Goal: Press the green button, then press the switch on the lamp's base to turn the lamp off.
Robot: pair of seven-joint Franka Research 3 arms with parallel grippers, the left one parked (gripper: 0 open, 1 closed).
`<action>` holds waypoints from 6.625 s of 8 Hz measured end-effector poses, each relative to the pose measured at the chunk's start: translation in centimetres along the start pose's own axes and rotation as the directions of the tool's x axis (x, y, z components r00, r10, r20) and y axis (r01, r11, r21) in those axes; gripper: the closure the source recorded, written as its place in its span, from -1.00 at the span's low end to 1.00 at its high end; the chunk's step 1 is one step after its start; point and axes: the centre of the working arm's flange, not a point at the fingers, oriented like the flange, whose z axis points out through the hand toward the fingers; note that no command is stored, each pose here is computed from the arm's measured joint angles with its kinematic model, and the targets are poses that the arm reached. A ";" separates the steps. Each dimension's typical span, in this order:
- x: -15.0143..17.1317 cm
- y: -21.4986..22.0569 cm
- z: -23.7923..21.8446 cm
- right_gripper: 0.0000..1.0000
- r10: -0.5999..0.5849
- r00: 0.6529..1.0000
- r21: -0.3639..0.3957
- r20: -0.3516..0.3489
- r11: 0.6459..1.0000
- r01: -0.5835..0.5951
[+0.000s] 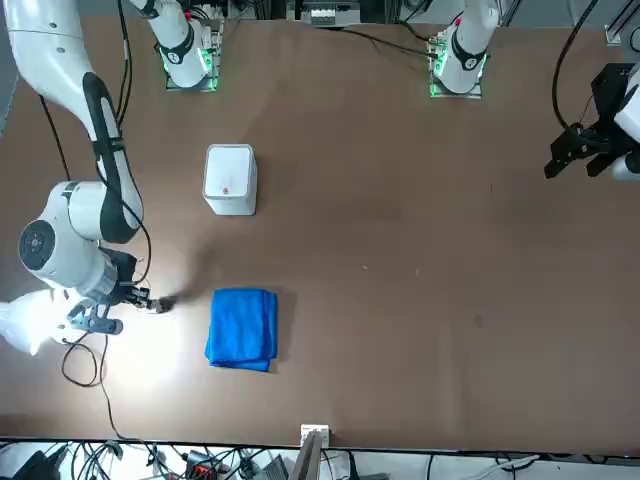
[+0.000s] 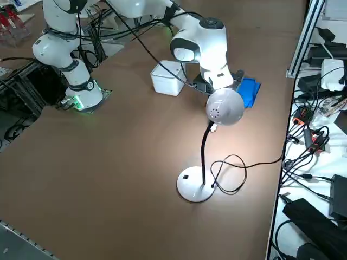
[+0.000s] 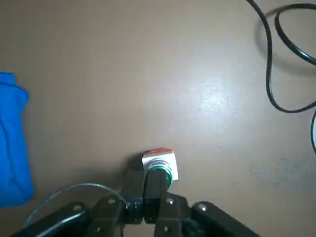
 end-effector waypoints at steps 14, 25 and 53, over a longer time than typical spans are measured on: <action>0.9 -0.8 -8.6 0.97 -0.005 1.000 0.014 0.027 1.000 0.005; -6.7 17.6 -24.4 0.97 0.000 0.993 0.009 0.118 1.000 -0.001; -3.9 26.9 4.4 0.97 0.092 0.984 0.015 -0.153 0.996 -0.091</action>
